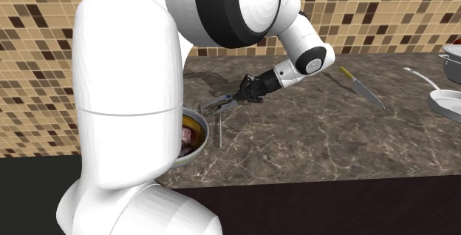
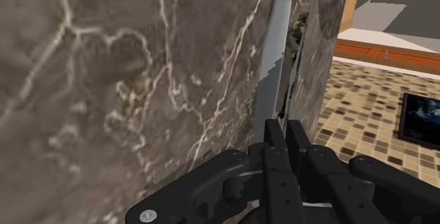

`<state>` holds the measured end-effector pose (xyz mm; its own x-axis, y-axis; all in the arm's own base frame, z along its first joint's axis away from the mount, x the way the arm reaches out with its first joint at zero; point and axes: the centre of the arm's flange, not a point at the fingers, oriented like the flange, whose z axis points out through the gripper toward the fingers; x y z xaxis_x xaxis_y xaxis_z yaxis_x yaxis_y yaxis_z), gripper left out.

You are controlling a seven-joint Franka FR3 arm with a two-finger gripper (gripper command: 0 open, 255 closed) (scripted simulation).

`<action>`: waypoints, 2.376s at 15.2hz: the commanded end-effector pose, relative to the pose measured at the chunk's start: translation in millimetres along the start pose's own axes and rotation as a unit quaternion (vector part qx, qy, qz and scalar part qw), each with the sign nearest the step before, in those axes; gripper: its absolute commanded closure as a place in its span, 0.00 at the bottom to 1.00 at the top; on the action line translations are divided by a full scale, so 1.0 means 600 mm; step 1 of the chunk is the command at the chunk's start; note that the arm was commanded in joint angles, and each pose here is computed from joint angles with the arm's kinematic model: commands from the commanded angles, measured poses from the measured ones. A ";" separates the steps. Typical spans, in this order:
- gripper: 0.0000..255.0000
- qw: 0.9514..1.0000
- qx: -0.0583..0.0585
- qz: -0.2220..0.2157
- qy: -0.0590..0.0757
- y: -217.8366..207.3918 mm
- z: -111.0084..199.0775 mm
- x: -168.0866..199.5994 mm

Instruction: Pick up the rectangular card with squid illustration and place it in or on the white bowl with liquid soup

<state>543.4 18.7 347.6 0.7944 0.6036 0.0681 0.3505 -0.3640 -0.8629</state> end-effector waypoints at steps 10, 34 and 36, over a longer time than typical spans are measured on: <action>1.00 1.000 0.000 0.000 0.000 -0.053 -0.030 0.004; 1.00 1.000 0.000 0.000 0.000 -0.235 -0.136 0.018; 1.00 1.000 0.000 0.000 0.000 -0.246 -0.143 0.019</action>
<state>543.2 19.2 514.7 0.7943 0.6037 0.0678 0.3505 -0.3642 -0.8629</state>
